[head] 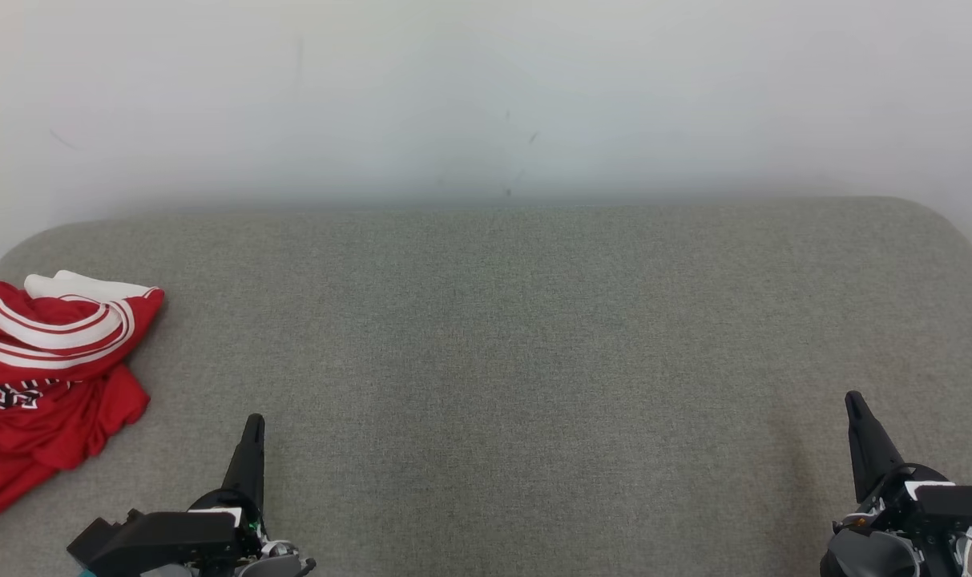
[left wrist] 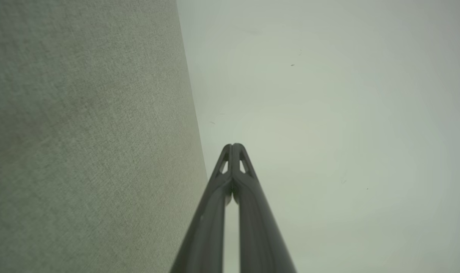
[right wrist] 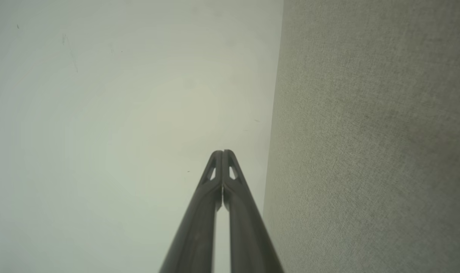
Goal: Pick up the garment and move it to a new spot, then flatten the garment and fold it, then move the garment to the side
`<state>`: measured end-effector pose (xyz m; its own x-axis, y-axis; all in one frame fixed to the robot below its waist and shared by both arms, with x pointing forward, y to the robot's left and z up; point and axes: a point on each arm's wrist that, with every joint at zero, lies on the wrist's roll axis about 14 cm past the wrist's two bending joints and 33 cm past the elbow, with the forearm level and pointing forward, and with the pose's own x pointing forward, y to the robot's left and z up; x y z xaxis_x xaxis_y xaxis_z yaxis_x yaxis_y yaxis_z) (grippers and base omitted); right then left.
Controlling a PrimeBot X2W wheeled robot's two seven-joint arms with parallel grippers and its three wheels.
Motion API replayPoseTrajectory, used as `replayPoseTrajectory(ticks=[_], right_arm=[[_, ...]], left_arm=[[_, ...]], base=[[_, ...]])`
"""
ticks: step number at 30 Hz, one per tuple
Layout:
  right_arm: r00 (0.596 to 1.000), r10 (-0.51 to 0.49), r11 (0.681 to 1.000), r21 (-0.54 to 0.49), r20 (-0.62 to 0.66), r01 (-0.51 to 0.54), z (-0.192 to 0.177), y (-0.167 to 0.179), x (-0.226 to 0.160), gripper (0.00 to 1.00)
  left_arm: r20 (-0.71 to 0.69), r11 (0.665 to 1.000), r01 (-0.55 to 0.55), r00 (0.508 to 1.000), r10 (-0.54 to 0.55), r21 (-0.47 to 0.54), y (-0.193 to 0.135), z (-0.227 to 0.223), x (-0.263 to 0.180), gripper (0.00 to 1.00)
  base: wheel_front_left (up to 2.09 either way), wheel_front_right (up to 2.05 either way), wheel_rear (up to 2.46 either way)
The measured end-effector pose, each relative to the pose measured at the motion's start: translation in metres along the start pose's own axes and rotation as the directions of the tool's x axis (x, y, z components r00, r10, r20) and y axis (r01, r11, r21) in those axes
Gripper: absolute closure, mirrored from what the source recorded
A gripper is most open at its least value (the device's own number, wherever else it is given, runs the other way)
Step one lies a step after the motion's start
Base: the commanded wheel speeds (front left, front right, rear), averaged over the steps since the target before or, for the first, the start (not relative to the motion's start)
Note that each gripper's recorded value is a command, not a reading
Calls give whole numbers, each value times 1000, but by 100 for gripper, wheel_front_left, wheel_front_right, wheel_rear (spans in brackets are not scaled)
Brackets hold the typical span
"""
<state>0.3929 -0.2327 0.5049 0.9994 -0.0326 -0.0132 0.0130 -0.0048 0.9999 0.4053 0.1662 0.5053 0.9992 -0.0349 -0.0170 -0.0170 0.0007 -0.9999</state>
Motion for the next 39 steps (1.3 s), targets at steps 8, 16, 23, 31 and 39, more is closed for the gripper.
replayPoseTrajectory(ticks=[8, 16, 23, 31, 39], right_arm=[[999, -36, 999, 7, 0, 36, -1, -12, -5, 0], [998, -70, 997, 8, -5, 70, -9, -25, -11, 0], [998, -54, 997, -51, -11, 53, -18, -18, -9, 0], [998, -65, 972, -227, -19, 59, -24, -18, -9, 0], [997, -64, 910, -412, -30, 46, -31, -16, -8, 0]], left_arm=[[1, 999, -35, 999, 35, 0, 12, 0, -5, 0], [3, 998, -66, 998, 66, 1, 23, -1, -12, 0], [5, 997, -46, 999, 46, 61, 18, -4, -13, 0], [14, 973, -3, 1000, 0, 230, 5, -1, -12, 0], [23, 922, 24, 999, -36, 387, -4, 2, -13, 0]], base=[[0, 0, 0], [0, 0, 0], [0, 0, 0], [0, 0, 0], [0, 0, 0]])
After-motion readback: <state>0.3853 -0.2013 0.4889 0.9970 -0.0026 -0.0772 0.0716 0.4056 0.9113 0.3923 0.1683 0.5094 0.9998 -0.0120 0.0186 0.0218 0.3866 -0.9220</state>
